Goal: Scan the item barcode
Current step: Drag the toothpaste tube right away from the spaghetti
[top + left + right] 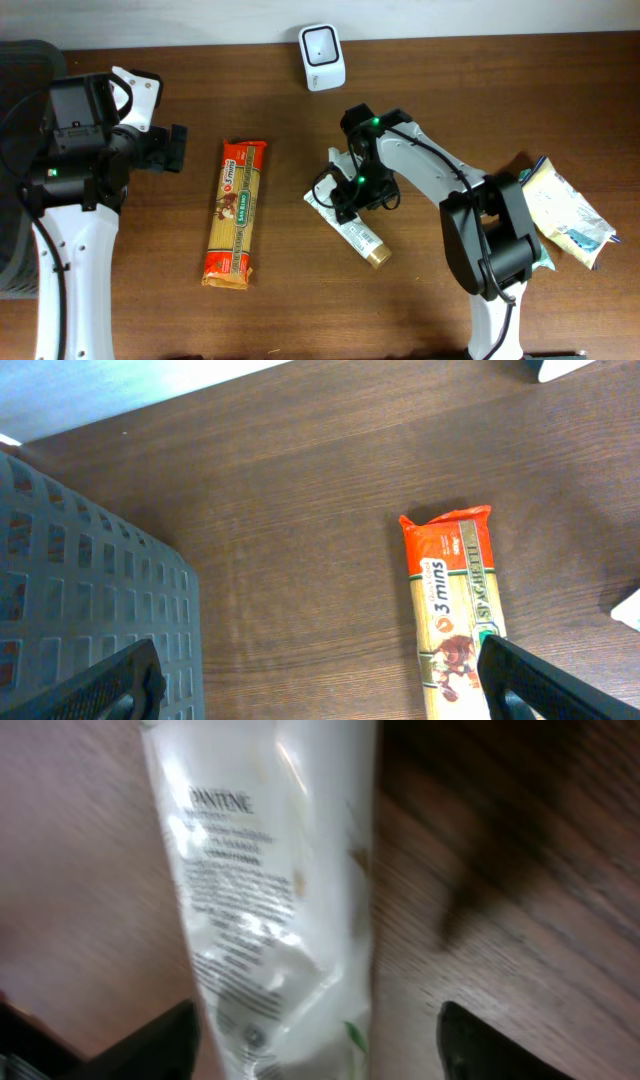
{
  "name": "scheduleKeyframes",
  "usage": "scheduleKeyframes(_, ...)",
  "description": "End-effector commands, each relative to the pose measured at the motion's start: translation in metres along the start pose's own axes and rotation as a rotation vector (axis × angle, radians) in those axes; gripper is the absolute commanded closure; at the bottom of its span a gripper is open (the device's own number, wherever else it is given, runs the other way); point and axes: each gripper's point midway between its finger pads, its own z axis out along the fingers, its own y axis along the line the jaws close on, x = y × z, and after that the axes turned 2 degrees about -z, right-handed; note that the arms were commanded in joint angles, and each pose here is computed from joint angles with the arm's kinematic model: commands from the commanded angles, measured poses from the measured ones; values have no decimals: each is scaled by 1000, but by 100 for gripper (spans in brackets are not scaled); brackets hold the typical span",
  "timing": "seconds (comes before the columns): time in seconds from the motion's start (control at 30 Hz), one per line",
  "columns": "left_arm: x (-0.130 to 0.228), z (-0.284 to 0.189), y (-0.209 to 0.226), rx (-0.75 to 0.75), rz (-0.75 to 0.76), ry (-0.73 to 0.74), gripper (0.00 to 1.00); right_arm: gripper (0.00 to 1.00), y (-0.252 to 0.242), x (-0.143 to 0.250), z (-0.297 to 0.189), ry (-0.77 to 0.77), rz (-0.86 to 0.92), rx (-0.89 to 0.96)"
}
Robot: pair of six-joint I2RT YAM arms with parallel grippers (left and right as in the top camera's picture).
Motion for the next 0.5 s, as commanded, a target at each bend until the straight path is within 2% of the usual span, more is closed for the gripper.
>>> scheduleKeyframes(0.0,-4,-4,0,4,14,-18,1,49,-10,8,-7,-10,1,-6)
scheduleKeyframes(0.1,-4,-4,0,4,14,-18,1,70,-2,11,1,-12,4,-62)
scheduleKeyframes(0.17,-4,-4,0,4,14,-18,1,94,-2,12,2,-11,5,-65)
scheduleKeyframes(0.27,-4,-4,0,4,14,-18,1,95,-4,11,2,-11,5,-52)
scheduleKeyframes(0.3,-4,-4,0,4,14,-18,1,77,-8,11,0,-13,3,-31)
scheduleKeyframes(0.33,-4,-4,0,4,14,-18,1,52,-10,8,-5,-17,3,-13)
scheduleKeyframes(0.37,-4,-4,0,4,14,-18,1,40,-11,2,-16,-35,4,-6)
scheduleKeyframes(0.47,-4,-4,0,4,14,-18,1,37,-11,-27,-54,-136,77,8)
